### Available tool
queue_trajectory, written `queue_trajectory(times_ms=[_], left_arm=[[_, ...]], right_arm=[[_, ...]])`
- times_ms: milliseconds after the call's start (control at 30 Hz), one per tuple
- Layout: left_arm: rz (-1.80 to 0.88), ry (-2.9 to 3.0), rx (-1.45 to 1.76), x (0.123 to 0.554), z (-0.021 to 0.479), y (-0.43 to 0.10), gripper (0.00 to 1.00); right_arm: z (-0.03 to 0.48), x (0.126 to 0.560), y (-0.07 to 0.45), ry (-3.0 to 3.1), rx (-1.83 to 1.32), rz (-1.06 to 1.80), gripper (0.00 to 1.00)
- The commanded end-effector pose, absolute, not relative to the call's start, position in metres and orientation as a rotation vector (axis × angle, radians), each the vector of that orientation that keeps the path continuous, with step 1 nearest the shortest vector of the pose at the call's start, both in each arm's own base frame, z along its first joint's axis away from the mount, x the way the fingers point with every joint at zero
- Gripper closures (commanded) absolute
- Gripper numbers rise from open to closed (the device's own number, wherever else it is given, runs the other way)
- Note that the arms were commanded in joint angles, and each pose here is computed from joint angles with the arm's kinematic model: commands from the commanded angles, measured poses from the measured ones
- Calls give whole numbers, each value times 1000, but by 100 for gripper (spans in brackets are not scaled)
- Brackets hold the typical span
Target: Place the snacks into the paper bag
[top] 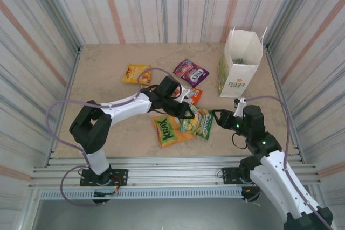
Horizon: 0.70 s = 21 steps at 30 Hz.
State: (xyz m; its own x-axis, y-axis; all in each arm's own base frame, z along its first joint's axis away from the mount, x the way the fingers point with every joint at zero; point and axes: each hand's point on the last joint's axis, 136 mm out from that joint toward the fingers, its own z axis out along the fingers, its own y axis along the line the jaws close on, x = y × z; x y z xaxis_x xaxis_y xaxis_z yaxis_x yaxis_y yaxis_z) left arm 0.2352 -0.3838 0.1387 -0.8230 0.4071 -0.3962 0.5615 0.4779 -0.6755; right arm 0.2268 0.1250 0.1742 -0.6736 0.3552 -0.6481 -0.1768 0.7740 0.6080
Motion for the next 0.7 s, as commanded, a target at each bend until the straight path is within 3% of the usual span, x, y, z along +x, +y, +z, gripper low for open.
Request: queue_trajectory(times_ms=[0, 333, 667], left_arm=[[-1176, 2326, 1125, 225, 187, -375, 86], [-1067, 2012, 1443, 202, 244, -354, 87], [-1066, 1792, 1539, 181, 280, -342, 87]], right_arm=[[211, 223, 138, 2084, -228, 764, 41], [265, 202, 176, 1973, -975, 748, 29], [260, 182, 196, 1952, -1338, 862, 25]])
